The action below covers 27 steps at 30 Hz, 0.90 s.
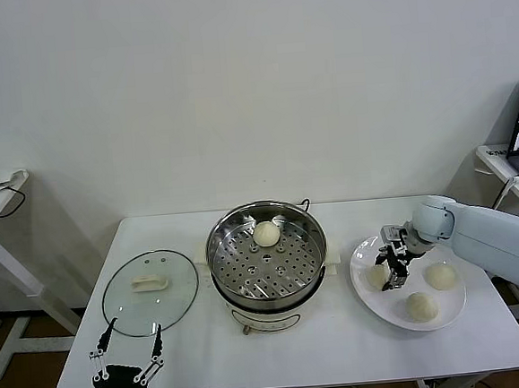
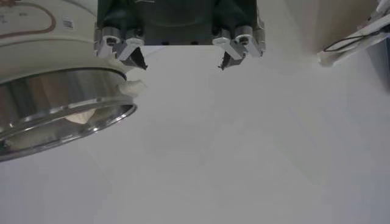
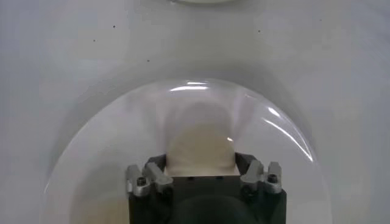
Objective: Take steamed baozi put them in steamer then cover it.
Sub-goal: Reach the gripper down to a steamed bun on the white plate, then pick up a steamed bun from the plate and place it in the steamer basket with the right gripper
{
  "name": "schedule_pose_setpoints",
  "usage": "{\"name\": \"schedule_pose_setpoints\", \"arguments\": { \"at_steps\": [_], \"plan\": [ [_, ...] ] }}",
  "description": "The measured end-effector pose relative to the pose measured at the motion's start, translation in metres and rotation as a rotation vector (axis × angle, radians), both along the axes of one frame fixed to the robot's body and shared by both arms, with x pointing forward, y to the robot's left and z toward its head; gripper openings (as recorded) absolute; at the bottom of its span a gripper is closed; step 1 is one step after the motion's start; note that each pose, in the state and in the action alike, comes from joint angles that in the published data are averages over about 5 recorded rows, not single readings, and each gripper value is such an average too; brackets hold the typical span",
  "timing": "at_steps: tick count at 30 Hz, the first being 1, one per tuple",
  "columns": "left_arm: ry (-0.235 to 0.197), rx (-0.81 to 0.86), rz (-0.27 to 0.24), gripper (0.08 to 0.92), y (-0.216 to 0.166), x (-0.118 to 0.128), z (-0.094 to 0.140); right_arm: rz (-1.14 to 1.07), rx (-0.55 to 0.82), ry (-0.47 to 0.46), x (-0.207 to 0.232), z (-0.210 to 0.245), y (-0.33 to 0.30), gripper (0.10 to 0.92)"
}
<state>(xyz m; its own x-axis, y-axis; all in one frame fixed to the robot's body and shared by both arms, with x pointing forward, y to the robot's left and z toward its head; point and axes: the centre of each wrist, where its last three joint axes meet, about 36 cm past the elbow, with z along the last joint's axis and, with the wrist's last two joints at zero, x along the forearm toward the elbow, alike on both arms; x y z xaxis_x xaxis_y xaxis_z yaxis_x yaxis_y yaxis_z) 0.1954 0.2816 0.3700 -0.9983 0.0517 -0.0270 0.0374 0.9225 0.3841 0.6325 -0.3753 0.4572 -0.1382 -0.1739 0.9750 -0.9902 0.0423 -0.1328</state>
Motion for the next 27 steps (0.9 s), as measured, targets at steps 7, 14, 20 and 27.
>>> {"name": "schedule_pose_setpoints", "arguments": {
  "at_steps": [7,14,20,27],
  "plan": [
    [-0.004,0.000,0.000,0.823,0.001,0.000,0.001,0.008,0.001,-0.012,0.003,0.019,-0.001,0.611],
    [-0.011,0.003,-0.009,0.823,0.001,0.003,0.003,0.067,0.007,-0.037,0.022,0.088,0.014,0.611],
    [-0.017,0.004,-0.016,0.823,0.001,0.005,0.004,0.160,0.019,-0.054,0.037,0.173,0.059,0.619],
    [-0.027,0.006,-0.025,0.823,0.000,0.010,0.004,0.284,0.029,-0.060,0.037,0.248,0.142,0.626]
  ]
}}
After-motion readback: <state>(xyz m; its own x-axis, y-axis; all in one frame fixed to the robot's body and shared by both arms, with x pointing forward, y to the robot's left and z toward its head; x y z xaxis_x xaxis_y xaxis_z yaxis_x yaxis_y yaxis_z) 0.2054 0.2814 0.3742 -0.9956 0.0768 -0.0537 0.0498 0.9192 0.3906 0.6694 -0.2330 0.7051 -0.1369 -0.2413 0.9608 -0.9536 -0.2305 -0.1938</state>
